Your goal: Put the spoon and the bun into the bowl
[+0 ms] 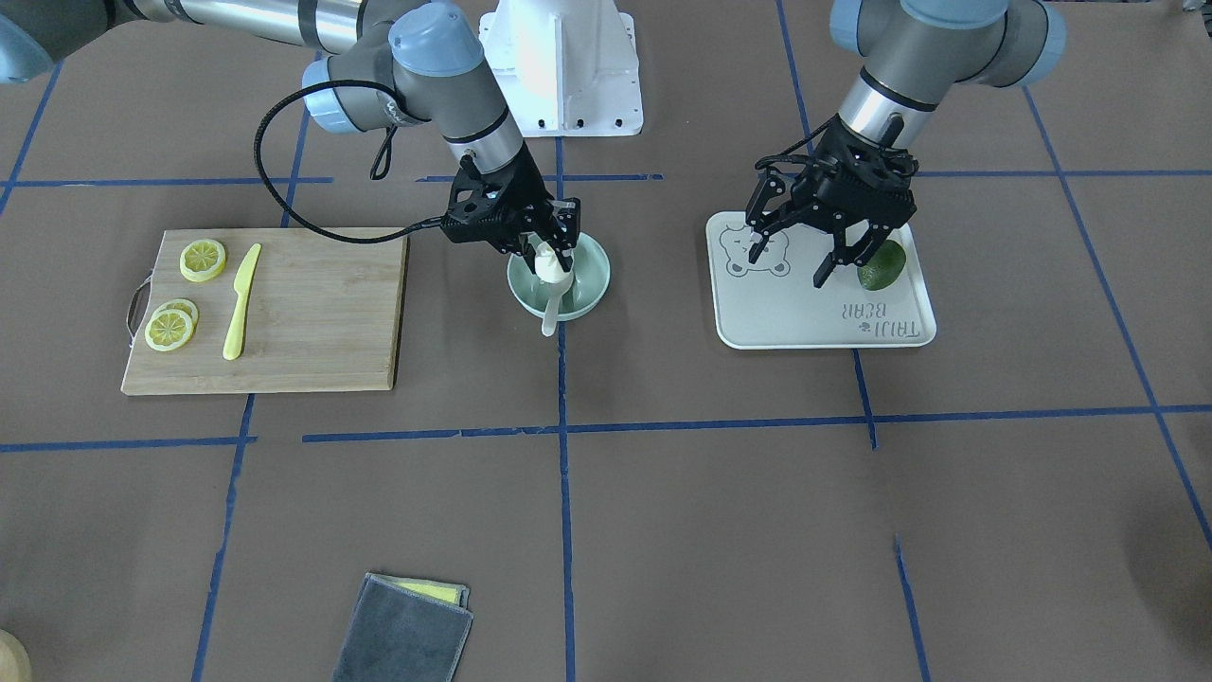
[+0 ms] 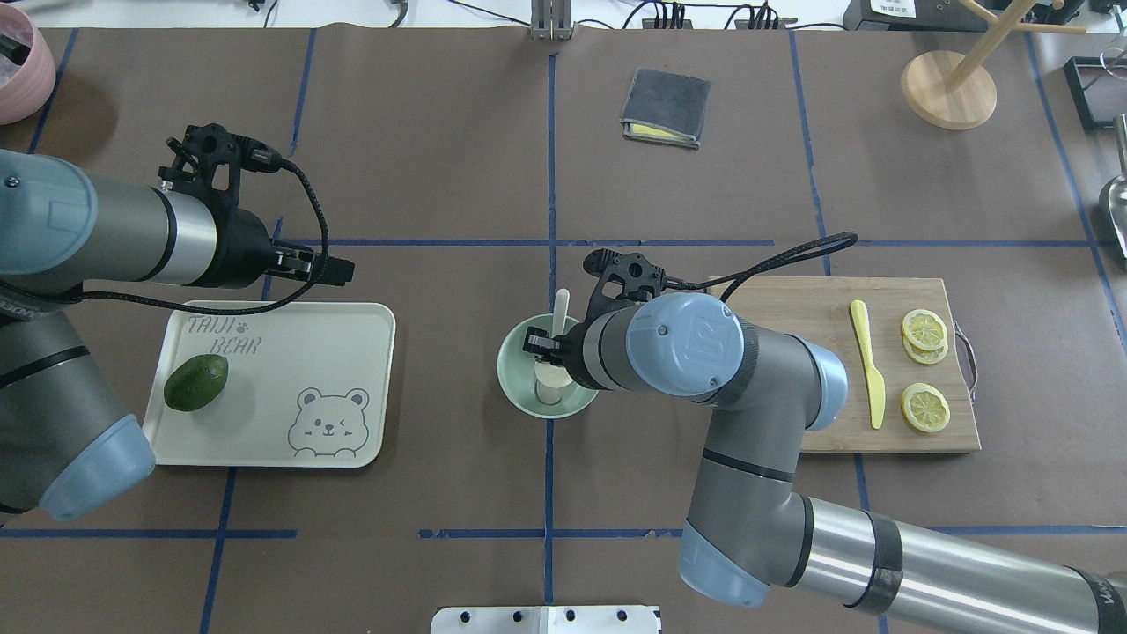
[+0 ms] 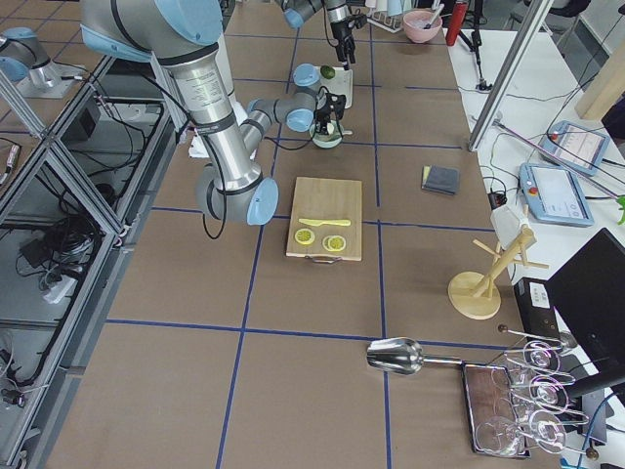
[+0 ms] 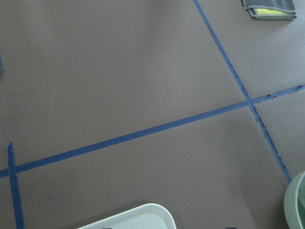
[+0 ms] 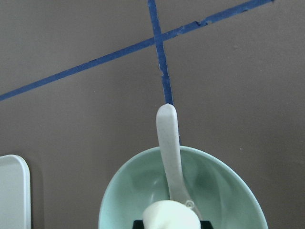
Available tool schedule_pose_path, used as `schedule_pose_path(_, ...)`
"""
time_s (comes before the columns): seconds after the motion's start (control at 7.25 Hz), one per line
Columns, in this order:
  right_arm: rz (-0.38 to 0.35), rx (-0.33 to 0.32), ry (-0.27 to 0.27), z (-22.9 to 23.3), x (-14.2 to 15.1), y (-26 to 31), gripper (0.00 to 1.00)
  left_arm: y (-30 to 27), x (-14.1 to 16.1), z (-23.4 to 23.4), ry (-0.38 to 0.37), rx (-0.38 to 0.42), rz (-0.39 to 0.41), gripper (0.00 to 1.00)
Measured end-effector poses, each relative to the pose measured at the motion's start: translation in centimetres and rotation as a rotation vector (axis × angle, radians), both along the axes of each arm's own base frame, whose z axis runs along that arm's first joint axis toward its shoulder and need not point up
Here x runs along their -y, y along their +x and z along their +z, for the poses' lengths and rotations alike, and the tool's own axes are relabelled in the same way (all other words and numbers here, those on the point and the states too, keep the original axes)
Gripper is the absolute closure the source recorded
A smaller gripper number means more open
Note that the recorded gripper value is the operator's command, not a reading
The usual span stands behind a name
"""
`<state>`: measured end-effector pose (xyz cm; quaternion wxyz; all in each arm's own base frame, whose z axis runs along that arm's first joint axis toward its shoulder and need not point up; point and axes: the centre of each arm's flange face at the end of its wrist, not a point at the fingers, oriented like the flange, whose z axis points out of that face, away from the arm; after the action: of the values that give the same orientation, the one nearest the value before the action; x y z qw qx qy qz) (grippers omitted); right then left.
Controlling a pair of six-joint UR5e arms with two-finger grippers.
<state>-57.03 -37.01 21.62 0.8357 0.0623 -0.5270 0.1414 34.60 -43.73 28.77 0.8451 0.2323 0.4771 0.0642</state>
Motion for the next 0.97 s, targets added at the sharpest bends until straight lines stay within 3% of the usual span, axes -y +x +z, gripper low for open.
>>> schedule_pose_path(0.14, 0.001, -0.001, -0.001, 0.0, 0.0, -0.1, 0.02, 0.1, 0.1, 0.1, 0.0, 0.001, 0.0, 0.16)
schedule_pose_path(0.69, 0.007, 0.019, -0.005, -0.3, 2.0, 2.6, 0.0, -0.6, 0.4, 1.1, 0.039, 0.037, 0.015, 0.16)
schedule_pose_path(0.97, -0.055, 0.013, -0.045, 4.3, 7.2, 12.8, 0.0, -4.8, 1.8, 4.2, 0.107, 0.117, 0.033, 0.16)
